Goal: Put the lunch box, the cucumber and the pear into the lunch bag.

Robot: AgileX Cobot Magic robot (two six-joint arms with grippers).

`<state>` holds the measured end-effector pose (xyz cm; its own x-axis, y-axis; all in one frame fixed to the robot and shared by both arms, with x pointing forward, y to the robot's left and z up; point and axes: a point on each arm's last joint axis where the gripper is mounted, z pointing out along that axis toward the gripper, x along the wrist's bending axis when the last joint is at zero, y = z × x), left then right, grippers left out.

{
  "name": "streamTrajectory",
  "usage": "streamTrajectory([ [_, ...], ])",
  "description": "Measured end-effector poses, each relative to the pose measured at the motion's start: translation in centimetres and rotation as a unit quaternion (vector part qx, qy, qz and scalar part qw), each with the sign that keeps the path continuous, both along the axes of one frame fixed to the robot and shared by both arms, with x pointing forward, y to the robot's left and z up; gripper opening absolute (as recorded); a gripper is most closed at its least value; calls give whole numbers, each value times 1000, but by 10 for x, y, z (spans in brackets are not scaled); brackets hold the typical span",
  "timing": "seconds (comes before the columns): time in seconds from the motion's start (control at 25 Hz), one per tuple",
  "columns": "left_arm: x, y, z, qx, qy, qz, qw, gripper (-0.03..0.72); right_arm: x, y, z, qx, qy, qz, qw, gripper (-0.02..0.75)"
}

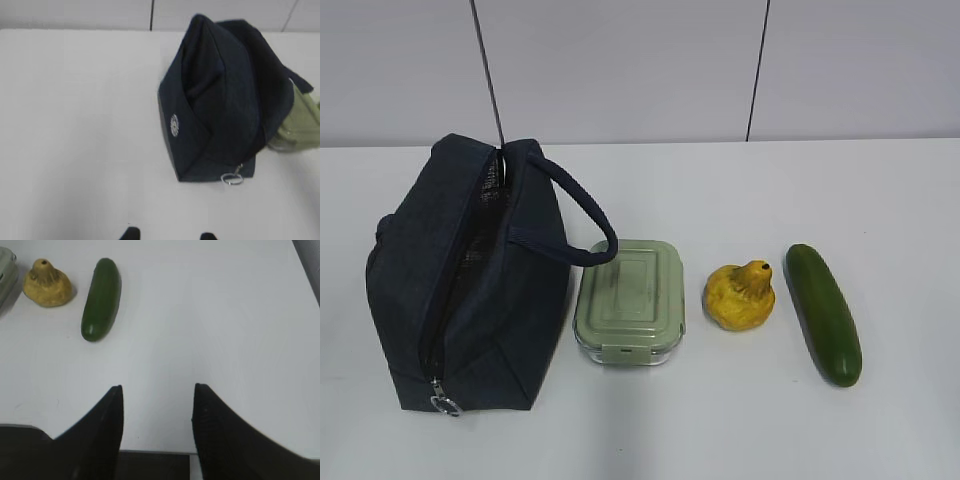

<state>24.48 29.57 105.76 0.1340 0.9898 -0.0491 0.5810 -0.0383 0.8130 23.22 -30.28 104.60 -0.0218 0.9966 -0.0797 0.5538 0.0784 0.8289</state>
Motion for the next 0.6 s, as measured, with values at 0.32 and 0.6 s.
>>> streamTrajectory([
  [0.32,52,-17,42,-14,80,-70,994,242,50,3,12,22,146,-12,989,363],
  [0.6,118,-41,62,-35,121,-117,985,307,106,6,29,38,146,-7,989,363],
])
